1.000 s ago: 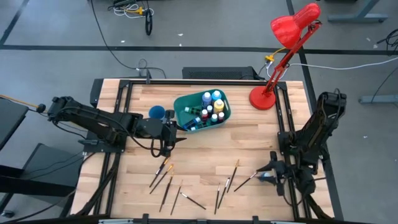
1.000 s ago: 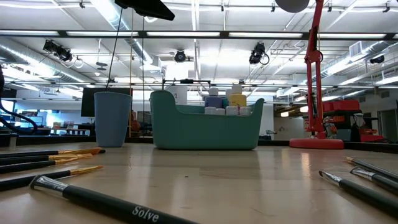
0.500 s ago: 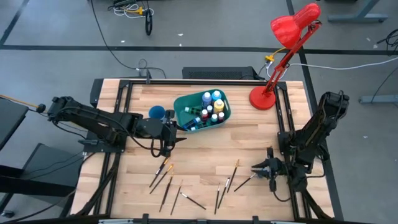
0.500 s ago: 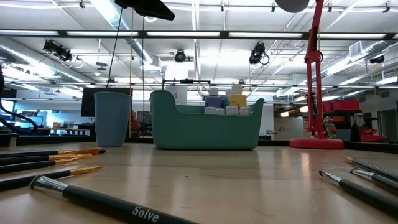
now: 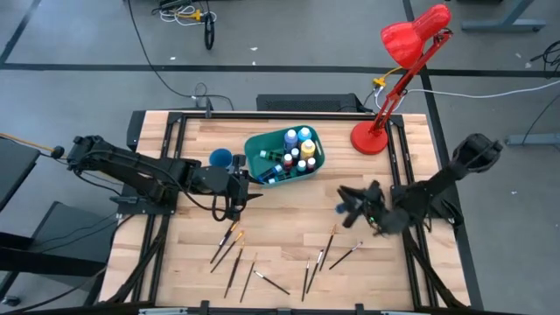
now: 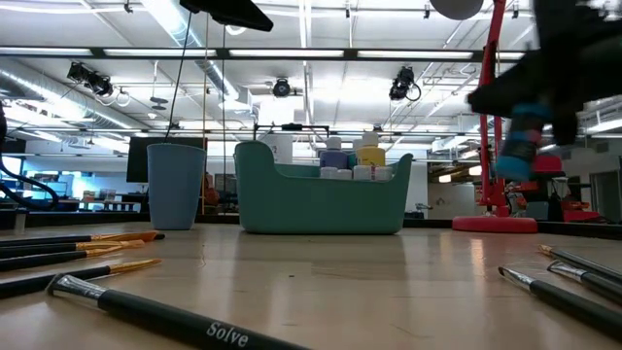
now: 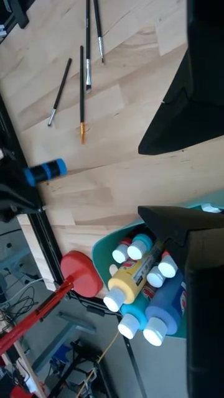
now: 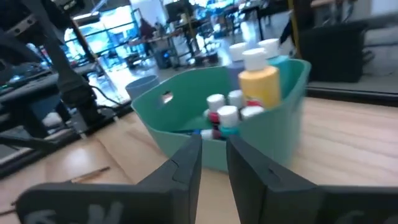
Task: Pick & Place Paint Supplies
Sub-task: Put the small blue paint bottle into the green bin
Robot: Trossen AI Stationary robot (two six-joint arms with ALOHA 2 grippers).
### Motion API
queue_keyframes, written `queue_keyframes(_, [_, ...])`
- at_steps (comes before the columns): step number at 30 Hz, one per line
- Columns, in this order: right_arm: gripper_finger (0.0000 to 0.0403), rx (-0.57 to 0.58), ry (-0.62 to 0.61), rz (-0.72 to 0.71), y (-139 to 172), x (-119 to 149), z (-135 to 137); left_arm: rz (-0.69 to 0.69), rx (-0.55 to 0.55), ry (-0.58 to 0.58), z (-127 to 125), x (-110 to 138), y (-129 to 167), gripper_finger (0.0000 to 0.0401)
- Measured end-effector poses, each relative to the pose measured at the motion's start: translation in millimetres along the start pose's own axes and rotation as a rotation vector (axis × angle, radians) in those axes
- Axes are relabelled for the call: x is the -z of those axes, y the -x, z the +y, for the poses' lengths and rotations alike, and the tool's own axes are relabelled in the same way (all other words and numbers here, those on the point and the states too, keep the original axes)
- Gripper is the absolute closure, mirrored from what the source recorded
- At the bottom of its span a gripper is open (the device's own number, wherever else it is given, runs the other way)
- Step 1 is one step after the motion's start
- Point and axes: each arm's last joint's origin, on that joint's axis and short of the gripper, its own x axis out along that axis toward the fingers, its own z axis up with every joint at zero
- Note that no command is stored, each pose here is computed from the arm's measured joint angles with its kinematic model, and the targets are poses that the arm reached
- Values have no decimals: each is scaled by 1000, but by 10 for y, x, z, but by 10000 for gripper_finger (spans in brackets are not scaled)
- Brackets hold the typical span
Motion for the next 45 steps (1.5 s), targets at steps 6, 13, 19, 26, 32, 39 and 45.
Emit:
queue_keyframes(6, [331, -79, -7, -25, -546, -418, 232, -1, 0, -17, 0, -1, 0, 248])
queue_keyframes(13, [331, -51, 164, -104, -1266, -806, 735, 0, 0, -16, 0, 0, -1, 248])
queue_keyframes(19, [331, 9, 230, -76, -2013, -643, 1008, 5, 2, 3, -2, 5, -1, 248])
queue_keyframes(26, [330, 179, 338, 32, -2512, -373, 1118, 71, 4, -16, -11, 74, -3, 248])
queue_keyframes(32, [331, 186, 215, 78, -2645, -184, 1040, 159, -38, 3, -13, 157, 0, 248])
queue_keyframes(39, [329, 288, 250, 82, -2653, -44, 905, 267, -110, -10, 0, 243, 43, 248])
queue_keyframes(45, [331, 281, 234, 106, -2669, -41, 873, 342, -359, -51, 122, 303, 238, 248])
